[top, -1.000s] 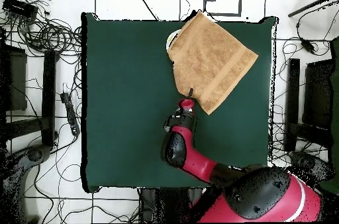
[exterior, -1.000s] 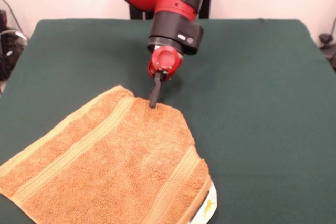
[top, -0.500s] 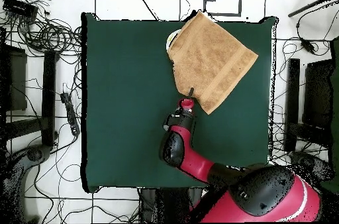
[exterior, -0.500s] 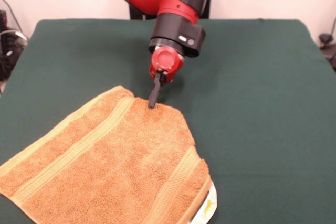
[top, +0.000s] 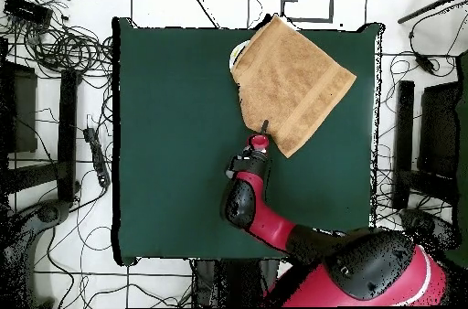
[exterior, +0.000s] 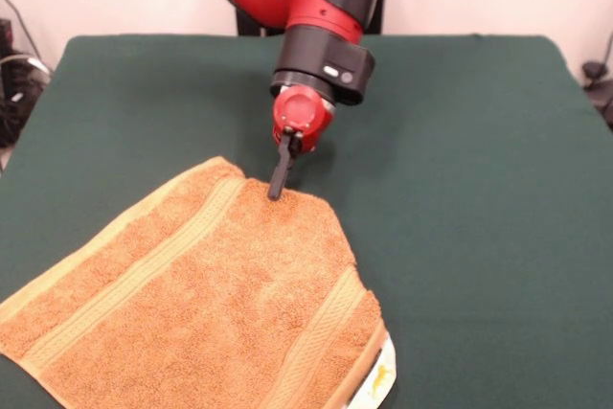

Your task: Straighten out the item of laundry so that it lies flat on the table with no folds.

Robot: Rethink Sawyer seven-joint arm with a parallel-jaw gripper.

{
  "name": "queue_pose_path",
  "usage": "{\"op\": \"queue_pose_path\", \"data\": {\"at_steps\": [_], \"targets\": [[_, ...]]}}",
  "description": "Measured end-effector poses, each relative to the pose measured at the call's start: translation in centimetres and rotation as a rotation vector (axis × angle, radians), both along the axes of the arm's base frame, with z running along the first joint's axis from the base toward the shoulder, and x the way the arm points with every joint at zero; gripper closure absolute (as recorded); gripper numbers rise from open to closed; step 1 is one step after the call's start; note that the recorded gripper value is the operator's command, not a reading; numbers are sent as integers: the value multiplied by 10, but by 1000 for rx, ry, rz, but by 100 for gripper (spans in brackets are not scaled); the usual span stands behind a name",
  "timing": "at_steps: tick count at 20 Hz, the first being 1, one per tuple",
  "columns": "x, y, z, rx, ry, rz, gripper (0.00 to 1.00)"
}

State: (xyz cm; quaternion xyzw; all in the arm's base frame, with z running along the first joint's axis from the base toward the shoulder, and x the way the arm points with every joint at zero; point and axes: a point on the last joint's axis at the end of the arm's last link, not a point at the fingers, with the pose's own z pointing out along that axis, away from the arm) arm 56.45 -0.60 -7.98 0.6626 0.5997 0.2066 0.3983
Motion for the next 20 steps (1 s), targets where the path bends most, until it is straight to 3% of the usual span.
{"op": "queue_pose_path", "data": {"at_steps": [11, 20], "targets": [[4, -5, 3, 46, 25, 7, 0], [7, -18, 8, 140, 56, 46, 0]]}}
